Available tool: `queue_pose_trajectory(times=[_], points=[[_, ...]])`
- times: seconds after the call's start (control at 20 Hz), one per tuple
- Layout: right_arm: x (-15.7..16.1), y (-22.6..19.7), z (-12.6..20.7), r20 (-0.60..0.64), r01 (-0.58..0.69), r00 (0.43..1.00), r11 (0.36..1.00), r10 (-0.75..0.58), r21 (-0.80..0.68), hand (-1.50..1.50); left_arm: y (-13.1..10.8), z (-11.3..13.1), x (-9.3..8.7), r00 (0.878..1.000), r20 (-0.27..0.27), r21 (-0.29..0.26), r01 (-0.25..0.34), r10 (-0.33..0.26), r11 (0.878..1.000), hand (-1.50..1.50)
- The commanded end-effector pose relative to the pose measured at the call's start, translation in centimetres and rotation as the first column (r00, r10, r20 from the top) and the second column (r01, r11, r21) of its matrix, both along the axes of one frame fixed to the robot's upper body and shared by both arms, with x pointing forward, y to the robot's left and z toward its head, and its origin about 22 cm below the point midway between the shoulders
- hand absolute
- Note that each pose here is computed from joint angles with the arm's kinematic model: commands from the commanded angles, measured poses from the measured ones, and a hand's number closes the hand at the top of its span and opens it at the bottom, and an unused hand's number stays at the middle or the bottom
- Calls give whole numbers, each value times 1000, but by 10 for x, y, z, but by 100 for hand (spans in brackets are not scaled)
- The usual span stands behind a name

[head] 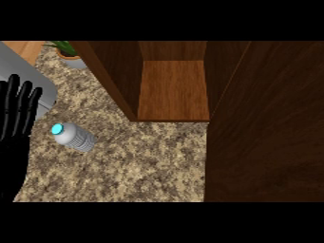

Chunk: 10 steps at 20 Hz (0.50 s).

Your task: Pick up the bottled water, place it into the cabinet and close the cabinet

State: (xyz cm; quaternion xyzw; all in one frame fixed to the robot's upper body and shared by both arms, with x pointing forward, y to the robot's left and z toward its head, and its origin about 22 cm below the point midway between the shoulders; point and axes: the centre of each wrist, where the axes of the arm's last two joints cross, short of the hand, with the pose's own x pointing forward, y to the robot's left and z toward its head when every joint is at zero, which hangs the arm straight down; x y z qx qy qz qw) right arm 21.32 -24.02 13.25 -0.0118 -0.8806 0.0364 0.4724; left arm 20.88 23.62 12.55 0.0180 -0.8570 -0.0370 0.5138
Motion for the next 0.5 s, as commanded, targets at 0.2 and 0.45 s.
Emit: queue_pose_trajectory(times=[0.2, 0.45], points=[[-36, -10, -3, -68, 36, 997, 999, -35, 21, -150, 77, -4, 31, 995, 56, -15, -78, 79, 997, -150], [-65, 18, -2, -184, -260, 946, 963, 268, 64, -150, 81, -17, 20, 989, -149, -201, -56, 26, 978, -150]])
